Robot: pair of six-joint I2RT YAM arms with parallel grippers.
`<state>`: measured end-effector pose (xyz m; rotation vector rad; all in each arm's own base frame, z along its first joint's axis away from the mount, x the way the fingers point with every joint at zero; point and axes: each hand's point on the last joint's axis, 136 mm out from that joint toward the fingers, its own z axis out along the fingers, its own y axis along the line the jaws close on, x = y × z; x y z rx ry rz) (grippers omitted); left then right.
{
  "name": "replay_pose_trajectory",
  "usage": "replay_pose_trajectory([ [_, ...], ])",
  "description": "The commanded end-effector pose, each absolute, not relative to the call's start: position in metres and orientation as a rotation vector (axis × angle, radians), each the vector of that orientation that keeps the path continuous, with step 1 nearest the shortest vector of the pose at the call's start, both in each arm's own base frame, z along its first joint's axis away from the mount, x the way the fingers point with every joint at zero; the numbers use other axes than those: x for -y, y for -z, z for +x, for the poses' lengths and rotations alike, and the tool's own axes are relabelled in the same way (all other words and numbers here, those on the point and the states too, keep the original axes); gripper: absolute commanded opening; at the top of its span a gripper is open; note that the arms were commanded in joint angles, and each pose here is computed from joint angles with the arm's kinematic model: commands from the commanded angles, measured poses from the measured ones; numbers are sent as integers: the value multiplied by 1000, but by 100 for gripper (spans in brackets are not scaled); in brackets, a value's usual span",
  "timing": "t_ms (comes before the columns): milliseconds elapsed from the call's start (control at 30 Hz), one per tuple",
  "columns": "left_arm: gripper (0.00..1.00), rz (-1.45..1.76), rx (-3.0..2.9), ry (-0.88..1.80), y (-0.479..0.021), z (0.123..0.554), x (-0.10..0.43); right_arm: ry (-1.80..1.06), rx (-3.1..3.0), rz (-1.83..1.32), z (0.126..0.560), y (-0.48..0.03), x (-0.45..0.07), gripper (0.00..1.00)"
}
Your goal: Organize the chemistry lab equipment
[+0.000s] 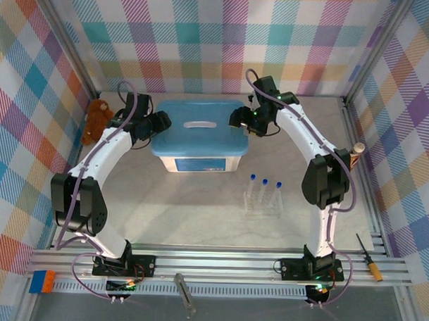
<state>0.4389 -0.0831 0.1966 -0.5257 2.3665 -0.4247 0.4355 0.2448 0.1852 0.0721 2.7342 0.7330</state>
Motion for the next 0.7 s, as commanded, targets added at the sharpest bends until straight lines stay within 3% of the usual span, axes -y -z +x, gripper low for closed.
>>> replay_pose_trajectory([
  [0, 68, -478, -2362, 505, -227, 421, 94, -831, -2665, -11, 414, -222, -252, 78],
  [333, 73, -641, -2236, 409, -255, 420, 17, -723, -2580, 69, 409, -246, -178, 90],
  [667, 73, -656, -2151, 104, -230, 410, -33, -385, -2426, 128, 413, -225, -93, 100],
])
